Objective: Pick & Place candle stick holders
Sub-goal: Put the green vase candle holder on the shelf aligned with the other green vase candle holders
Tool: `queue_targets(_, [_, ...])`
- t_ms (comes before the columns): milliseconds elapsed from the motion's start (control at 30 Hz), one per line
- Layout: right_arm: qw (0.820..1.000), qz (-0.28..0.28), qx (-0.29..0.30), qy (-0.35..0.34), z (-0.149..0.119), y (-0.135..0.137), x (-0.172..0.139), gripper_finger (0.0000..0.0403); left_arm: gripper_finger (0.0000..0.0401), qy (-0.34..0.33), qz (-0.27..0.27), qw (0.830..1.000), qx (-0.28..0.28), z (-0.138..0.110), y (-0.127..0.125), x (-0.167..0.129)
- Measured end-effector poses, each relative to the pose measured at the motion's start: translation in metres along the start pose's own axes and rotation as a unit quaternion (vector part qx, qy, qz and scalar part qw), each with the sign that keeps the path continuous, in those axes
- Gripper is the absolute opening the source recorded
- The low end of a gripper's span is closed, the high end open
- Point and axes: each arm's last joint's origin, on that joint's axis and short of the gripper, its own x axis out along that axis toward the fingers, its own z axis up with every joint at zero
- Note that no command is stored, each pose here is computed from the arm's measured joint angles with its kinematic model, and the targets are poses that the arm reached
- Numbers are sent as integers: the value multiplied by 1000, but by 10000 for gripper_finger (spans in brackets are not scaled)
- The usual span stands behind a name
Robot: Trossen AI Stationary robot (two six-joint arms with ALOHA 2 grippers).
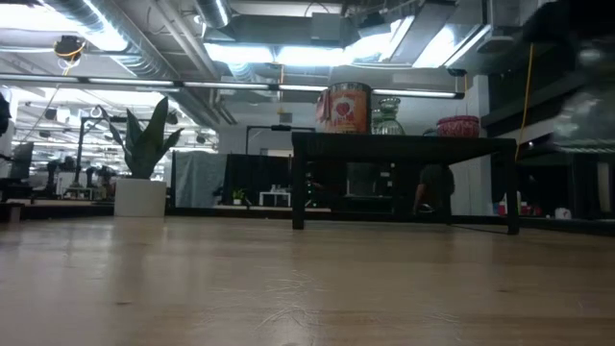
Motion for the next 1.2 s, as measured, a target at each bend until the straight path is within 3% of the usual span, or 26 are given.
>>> queue_targets(367, [994,27,77,-76,40,-46,-47,174,4,0,0,1000,3,0,0,0])
queue_targets(700, [965,34,215,-144,53,-107,-101,174,3,0,1,1000,3,0,0,0])
queue_targets(900, [958,58,226,-166,56,-129,-117,174,3,0,1,1000,3,0,0,0])
queue_targets(1200, [966,39,213,-141,74,-145,-104,174,1,0,1,1000,3,0,0,0])
